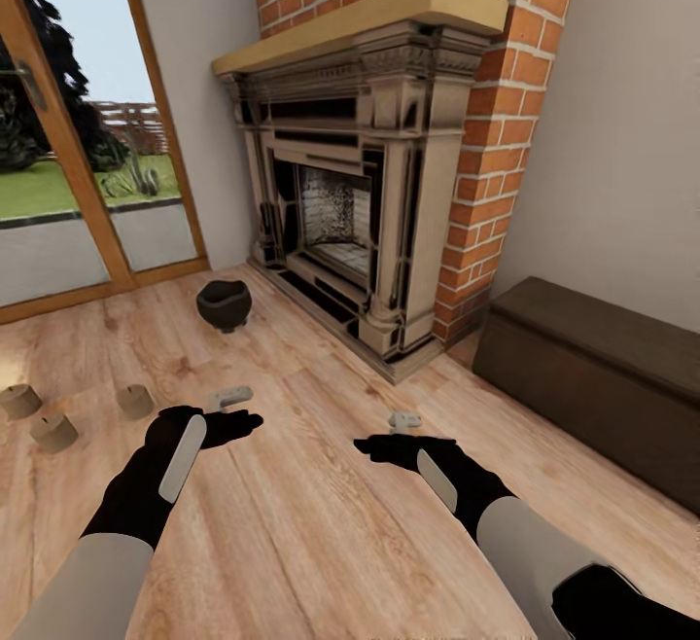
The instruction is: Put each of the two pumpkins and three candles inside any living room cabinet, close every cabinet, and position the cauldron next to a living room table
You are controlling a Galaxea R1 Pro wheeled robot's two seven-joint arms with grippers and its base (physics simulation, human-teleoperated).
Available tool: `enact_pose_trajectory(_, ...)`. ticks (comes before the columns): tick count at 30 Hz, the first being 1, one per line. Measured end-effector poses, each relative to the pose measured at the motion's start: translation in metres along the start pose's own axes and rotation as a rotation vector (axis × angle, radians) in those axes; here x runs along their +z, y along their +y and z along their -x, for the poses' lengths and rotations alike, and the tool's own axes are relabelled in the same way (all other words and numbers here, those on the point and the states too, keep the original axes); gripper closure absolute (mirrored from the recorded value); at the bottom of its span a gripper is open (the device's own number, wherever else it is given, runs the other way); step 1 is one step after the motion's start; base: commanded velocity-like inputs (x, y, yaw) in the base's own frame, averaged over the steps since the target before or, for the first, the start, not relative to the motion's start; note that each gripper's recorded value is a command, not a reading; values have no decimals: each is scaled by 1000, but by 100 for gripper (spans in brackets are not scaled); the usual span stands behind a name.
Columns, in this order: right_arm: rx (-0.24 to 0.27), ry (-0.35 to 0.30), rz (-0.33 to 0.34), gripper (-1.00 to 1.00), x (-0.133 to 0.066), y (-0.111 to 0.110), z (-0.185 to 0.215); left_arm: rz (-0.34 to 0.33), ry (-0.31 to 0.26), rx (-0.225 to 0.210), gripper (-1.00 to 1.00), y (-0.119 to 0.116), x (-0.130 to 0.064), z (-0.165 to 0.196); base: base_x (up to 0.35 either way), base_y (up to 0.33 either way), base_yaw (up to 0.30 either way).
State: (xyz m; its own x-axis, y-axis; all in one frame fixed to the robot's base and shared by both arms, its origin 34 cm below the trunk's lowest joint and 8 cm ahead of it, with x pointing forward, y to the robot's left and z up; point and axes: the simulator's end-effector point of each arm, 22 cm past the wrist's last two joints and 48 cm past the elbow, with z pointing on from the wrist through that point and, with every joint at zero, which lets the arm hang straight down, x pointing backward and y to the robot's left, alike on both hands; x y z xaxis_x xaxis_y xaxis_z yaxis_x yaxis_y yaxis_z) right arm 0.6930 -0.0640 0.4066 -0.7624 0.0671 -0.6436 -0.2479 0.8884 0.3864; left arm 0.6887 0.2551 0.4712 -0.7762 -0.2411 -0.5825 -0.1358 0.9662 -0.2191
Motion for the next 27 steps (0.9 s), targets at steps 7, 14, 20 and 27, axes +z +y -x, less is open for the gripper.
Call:
enact_pose_trajectory(7,2,1,0,-100,2,-1,-2,3,6,2,-100,1,3,-2,0,276,-248)
enact_pose_trajectory(14,5,6,-1,-100,4,-2,-5,4,11,2,-100,1,5,-5,0,171,-248)
enact_pose_trajectory(20,7,11,-1,-100,5,-3,-7,2,16,0,-100,1,7,-7,0,132,-248)
enact_pose_trajectory(27,9,16,-2,-100,7,-5,-10,0,23,-4,-100,1,10,-9,0,89,-248)
